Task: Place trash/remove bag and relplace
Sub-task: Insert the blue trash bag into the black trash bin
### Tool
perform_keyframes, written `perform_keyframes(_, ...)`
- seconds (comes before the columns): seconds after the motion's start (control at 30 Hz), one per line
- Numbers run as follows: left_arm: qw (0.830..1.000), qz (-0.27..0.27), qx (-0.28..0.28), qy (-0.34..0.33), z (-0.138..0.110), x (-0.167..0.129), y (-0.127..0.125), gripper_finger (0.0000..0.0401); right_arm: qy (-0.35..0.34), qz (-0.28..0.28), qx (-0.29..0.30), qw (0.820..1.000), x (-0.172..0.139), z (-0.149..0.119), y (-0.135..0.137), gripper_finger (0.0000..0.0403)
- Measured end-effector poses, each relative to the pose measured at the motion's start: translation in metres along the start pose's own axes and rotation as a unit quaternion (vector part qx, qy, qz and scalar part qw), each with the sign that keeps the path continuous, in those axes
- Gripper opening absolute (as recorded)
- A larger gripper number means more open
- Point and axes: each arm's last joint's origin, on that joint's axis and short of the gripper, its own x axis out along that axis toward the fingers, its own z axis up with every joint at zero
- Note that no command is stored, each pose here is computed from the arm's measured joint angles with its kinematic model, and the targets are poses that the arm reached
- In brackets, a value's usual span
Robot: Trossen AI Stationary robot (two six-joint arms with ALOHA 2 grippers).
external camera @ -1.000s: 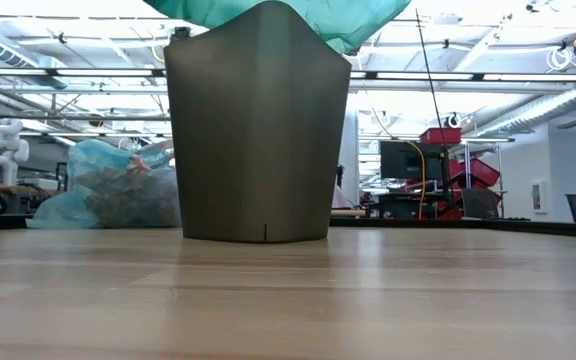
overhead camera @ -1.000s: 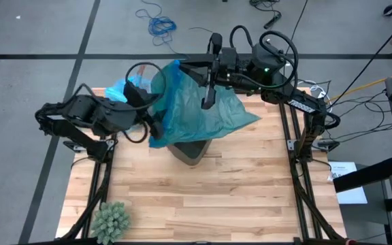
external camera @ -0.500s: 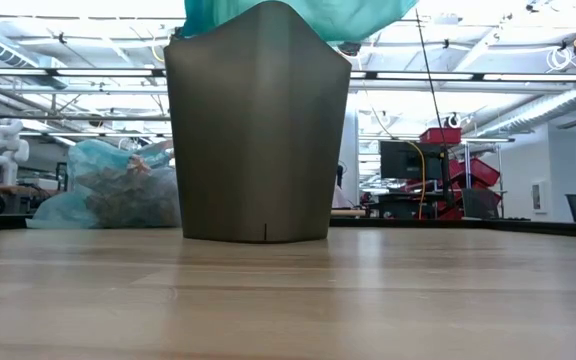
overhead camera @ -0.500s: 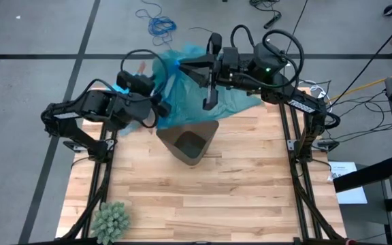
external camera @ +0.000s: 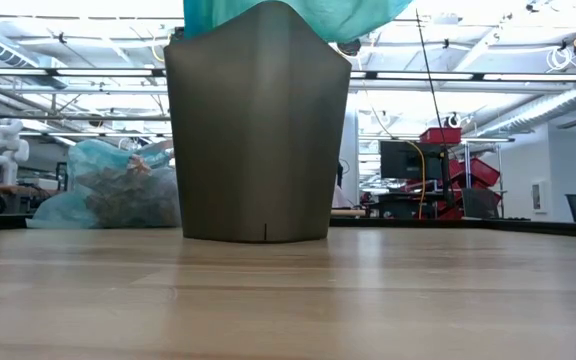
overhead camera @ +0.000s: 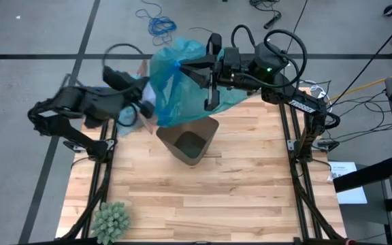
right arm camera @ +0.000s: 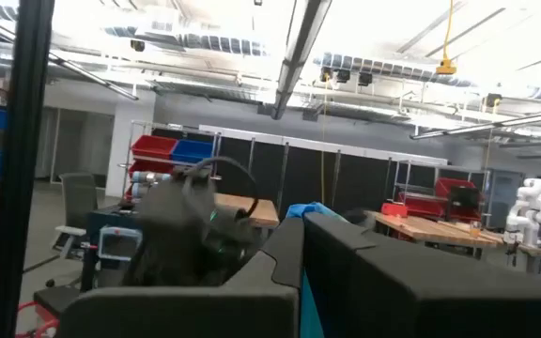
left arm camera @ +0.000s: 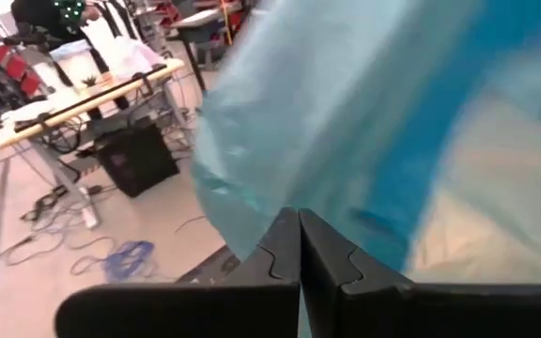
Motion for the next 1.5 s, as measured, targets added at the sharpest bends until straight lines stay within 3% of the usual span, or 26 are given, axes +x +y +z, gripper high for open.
perform_keyframes(0.1, 0.999, -0.016, -0.029, -0.019, 0.003, -0.014, 0.018, 0.0001, -0.001, 0.023, 0.008, 1.0, -0.002, 0.002, 0.0, 0.0)
perform_keyframes(0.33, 0.989, -0.098, -0.096, -0.06, 0.013, -0.035, 0.039, 0.0001, 0.032, 0.016, 0.073, 0.997, -0.004, -0.003, -0.008, 0.0007)
perform_keyframes(0.53, 0.956, -0.273, -0.095, -0.052, 0.018, -0.036, 0.023, 0.0014, 0.04, 0.034, 0.083, 0.995, -0.003, -0.007, -0.009, 0.0002)
perform_keyframes(0.63, 0.948, -0.304, -0.087, -0.045, 0.019, -0.033, 0.012, 0.0053, 0.042, 0.032, 0.082, 0.995, -0.002, -0.009, -0.009, 0.0001)
perform_keyframes(0.9, 0.97, -0.224, -0.083, -0.046, 0.019, -0.022, -0.001, 0.018, 0.039, 0.027, 0.071, 0.996, -0.002, -0.009, -0.013, 0.0)
perform_keyframes(1.13, 0.972, -0.221, -0.07, -0.031, 0.017, -0.007, -0.03, 0.0247, 0.039, 0.027, 0.069, 0.996, -0.002, -0.009, -0.013, 0.0)
perform_keyframes(1.33, 0.974, -0.211, -0.077, -0.031, 0.018, -0.003, -0.035, 0.0266, 0.039, 0.026, 0.067, 0.997, -0.002, -0.009, -0.014, 0.0)
perform_keyframes(1.43, 0.981, -0.168, -0.092, -0.011, 0.013, 0.003, -0.031, 0.0245, 0.037, 0.027, 0.067, 0.997, -0.002, -0.008, -0.013, 0.0)
perform_keyframes(1.5, 0.985, -0.141, -0.102, 0.001, 0.01, 0.006, -0.027, 0.021, 0.034, 0.029, 0.066, 0.997, -0.002, -0.008, -0.013, 0.0)
